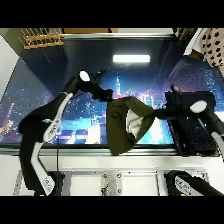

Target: Fold the clothes and pants, and hang the long-sleeved shirts on hangers.

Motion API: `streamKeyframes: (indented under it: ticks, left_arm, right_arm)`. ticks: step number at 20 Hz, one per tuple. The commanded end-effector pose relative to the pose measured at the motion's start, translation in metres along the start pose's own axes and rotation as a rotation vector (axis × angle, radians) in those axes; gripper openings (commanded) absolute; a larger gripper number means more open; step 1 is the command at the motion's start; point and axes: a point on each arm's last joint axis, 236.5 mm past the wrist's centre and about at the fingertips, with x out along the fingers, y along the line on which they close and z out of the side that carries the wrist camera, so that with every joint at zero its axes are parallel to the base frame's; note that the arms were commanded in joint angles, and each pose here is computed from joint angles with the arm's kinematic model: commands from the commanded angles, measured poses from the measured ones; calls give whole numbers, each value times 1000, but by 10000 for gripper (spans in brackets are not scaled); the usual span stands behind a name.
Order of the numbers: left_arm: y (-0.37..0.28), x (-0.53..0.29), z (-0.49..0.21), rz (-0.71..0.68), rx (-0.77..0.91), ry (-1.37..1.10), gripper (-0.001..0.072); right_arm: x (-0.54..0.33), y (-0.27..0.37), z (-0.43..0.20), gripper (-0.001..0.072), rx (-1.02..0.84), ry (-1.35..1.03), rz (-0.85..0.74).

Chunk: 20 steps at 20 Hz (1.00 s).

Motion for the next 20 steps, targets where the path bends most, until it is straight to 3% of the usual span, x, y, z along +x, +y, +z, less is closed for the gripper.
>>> streamKeyframes:
  ticks: [1,8,9,11,14,16,20]
  left_arm:
    - [13,-42,-49,78,-10,5,18]
    - [0,-9,-192,113,-65,93,18]
    - [0,-4,-199,120,-67,86,19]
    - [3,0,-200,130,-77,50,19]
    - [9,-8,-188,131,-101,16,18]
    - [16,-14,-182,131,-125,0,18]
    - [20,-16,-179,133,-138,-8,18]
  right_arm:
    - [-17,9,89,24,-74,-144,-14]
    - [59,64,152,42,-218,-117,64]
    - [64,73,156,174,-230,-126,74]
    - [63,88,163,600,-216,-159,110]
    - [29,90,169,600,-220,-184,119]
    - [-7,73,156,444,-239,-134,91]
    - [-52,-11,61,439,21,68,-114]
